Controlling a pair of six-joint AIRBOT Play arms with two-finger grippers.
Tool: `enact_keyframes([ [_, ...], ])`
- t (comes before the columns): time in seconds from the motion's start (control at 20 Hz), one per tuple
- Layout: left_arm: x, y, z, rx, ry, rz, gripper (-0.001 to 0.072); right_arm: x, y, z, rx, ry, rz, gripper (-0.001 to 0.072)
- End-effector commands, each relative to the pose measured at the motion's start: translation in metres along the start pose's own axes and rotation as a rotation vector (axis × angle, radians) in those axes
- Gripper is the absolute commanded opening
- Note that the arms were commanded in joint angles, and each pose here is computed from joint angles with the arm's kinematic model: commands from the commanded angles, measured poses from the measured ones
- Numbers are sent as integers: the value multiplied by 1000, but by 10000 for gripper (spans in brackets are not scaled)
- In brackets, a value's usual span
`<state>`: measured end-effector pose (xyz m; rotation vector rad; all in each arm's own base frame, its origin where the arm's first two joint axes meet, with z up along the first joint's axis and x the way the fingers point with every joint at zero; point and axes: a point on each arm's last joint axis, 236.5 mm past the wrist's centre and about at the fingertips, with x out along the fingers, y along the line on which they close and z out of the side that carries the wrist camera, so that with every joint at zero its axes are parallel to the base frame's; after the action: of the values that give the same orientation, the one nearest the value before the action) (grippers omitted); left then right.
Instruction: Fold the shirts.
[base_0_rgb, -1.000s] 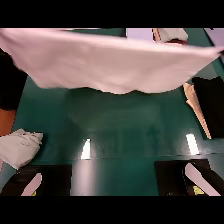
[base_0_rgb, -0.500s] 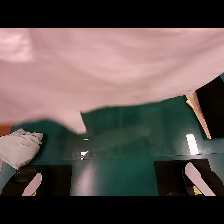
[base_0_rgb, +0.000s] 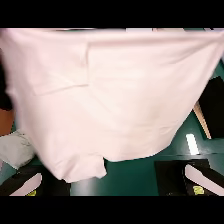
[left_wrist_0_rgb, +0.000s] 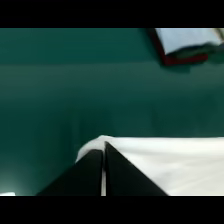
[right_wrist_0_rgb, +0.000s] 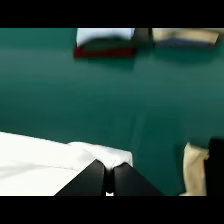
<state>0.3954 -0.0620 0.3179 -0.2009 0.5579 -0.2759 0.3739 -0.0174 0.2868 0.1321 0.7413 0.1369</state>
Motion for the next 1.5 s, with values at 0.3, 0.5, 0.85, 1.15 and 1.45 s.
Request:
enact_keyframes([
  [0.3,221,84,-170,-190,452,-27,23,219,-48,-131,168,511,17,15],
  [0.5,236,91,-152,-190,397,-20,23,243,-48,-103,174,470,49,15],
  [0.85,207,92,-231,-139,705,-24,23,224,-58,-133,132,536,-10,15],
  [1.15,202,95,-288,-199,819,-15,26,228,-54,-195,187,596,-11,17],
  [1.45,184,93,-269,-232,792,31,518,217,-32,-181,212,575,76,394],
])
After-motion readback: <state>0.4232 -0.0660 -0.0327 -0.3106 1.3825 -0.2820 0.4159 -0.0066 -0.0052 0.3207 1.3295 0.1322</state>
